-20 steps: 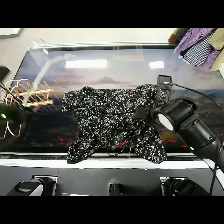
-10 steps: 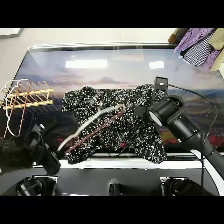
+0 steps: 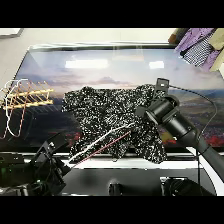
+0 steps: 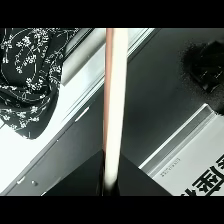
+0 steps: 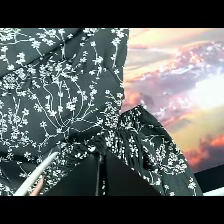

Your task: Fold the clothes and pants, and hang the long-sleeved shirts on hangers.

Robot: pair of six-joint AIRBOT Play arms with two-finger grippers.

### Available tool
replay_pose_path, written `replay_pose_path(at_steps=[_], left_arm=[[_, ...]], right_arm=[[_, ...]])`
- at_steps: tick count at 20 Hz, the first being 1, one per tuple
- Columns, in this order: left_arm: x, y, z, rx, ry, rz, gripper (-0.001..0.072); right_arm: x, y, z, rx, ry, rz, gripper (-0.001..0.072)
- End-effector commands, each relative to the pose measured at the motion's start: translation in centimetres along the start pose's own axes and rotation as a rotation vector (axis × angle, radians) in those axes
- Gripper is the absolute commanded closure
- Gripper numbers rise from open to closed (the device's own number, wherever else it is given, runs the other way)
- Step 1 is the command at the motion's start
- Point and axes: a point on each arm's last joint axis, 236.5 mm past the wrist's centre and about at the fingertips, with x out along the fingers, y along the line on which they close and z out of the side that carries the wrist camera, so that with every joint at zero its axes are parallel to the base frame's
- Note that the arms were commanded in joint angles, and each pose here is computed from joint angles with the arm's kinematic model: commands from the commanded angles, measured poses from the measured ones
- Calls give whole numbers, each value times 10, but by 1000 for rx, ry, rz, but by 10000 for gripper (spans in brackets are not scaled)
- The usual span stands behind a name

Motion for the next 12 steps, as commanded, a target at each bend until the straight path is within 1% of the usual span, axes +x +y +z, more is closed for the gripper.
replay_pose_path(at_steps=[1, 3, 6, 7, 9, 12], left_arm=[[-17, 12, 5, -43, -35, 61, 686], [-38, 10, 8, -41, -49, 60, 686], [-49, -15, 2, -44, -25, -37, 686], [-50, -18, -7, -43, 10, -51, 686], [-52, -17, -17, -52, 45, -49, 686], [-73, -6, -6, -94, -50, -8, 686]], right_arm=[[0, -4, 1, 2, -5, -20, 671], [0, -5, 2, 9, -9, -22, 671], [0, -4, 3, 16, -11, -19, 671], [0, -4, 3, 16, -11, -19, 671], [0, -4, 3, 16, -11, -19, 671], [1, -4, 3, 16, -11, -19, 671]])
